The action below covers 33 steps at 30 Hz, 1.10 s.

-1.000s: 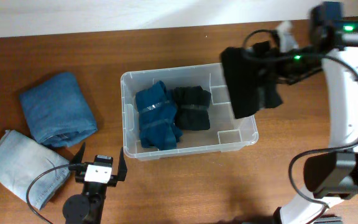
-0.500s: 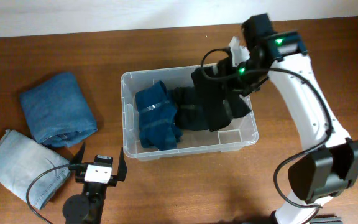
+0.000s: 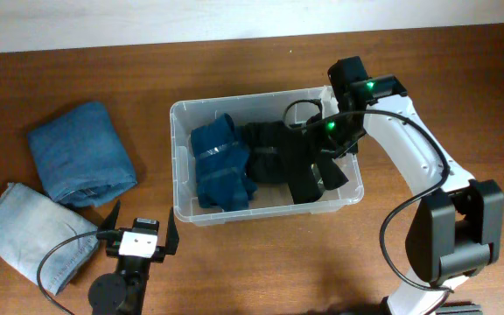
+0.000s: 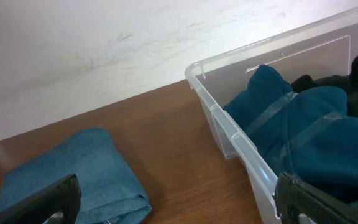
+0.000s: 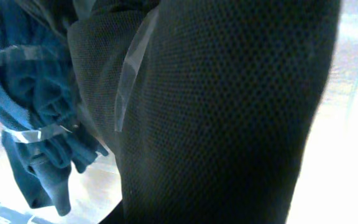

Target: Pack container

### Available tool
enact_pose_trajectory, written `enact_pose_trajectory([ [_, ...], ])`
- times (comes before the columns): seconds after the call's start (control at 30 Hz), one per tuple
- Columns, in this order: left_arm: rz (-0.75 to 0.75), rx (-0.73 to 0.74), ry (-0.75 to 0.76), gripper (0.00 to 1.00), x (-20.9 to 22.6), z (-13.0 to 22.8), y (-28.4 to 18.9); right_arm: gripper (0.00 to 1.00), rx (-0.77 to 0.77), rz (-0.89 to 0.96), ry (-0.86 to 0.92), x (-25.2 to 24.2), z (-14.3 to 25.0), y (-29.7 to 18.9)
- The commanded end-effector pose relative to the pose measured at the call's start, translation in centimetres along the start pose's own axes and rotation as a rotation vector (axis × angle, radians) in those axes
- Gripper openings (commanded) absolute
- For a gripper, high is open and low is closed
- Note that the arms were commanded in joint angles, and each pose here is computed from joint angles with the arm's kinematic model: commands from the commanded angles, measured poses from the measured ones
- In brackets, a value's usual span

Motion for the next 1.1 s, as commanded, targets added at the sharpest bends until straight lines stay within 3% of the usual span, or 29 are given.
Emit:
enact_pose_trajectory([
  [0.0, 0.000, -0.001, 0.019, 0.99, -0.1, 0.1, 0.0, 0.25, -0.018, -0.007, -0.003, 0.3, 0.2, -0.5],
  [0.2, 0.000, -0.001, 0.019, 0.99, -0.1, 0.1, 0.0, 0.33, -0.031, 0.020, -0.020, 0.0, 0.0, -0.4],
  [0.67, 0.000, -0.001, 0.019, 0.99, -0.1, 0.2, 0.0, 0.33, -0.035, 0.050, -0.114, 2.4, 1.1, 0.6],
  [1.0, 0.001, -0.001, 0.019, 0.99, -0.1, 0.2, 0.0, 0.33, -0.089, 0.193, -0.050, 1.9, 1.3, 1.0],
  [1.07, 0.000, -0.001, 0.019, 0.99, -0.1, 0.2, 0.0, 0.38, -0.082, 0.197, -0.048, 1.6, 1.5, 1.4],
])
Point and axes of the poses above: each gripper's point midway between its finger pads, its own y axis out along the fingers, its own x axis along the line the jaws close on, z = x × y, the point moved 6 cm from there along -y, back along the fingers, and after that the axes turned 8 degrees about y, right-handed, at the moved point
